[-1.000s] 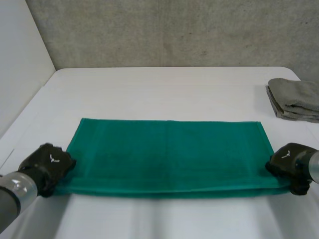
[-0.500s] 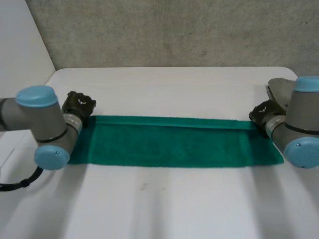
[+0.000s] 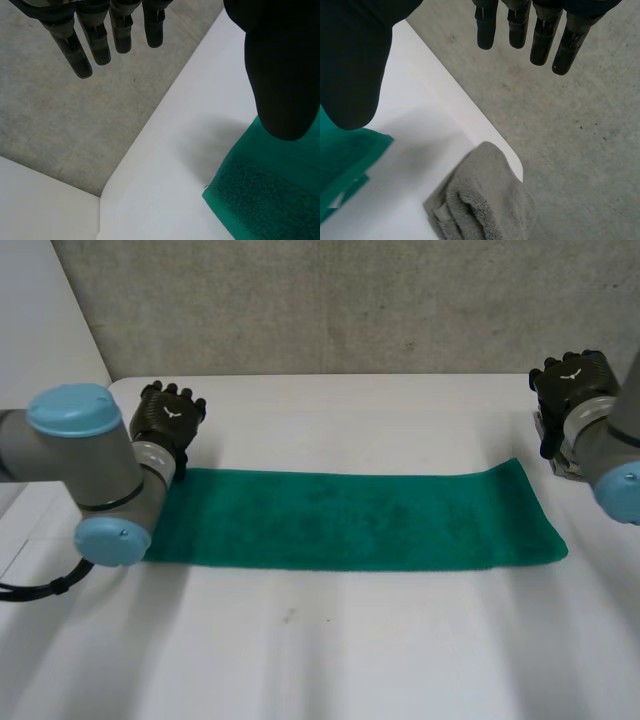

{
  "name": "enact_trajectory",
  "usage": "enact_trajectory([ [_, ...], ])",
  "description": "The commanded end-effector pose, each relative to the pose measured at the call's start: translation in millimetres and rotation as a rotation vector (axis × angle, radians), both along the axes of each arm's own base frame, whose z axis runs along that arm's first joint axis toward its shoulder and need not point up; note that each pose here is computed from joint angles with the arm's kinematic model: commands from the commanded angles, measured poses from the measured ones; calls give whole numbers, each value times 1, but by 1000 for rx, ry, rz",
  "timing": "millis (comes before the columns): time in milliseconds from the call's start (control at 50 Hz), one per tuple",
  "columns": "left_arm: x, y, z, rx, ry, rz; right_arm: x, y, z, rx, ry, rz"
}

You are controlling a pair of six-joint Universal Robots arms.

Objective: Fold the laundry.

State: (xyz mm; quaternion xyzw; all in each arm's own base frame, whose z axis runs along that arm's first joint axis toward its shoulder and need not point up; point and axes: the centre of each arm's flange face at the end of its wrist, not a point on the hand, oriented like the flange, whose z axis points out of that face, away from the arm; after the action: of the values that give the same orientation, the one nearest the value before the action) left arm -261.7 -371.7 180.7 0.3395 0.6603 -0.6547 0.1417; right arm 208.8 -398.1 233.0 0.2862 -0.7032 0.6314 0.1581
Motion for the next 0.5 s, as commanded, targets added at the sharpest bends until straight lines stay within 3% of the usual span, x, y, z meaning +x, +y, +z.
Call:
enact_trajectory([
  [20,12,41,10,66,72,-17,-21,47,-25,214,-12,66],
  [180,17,73,-8,152,82,-77,-41,82,-85,423,-46,110],
  [500,19,76,-17,162,81,-72,-60,56,-114,294,-52,72],
])
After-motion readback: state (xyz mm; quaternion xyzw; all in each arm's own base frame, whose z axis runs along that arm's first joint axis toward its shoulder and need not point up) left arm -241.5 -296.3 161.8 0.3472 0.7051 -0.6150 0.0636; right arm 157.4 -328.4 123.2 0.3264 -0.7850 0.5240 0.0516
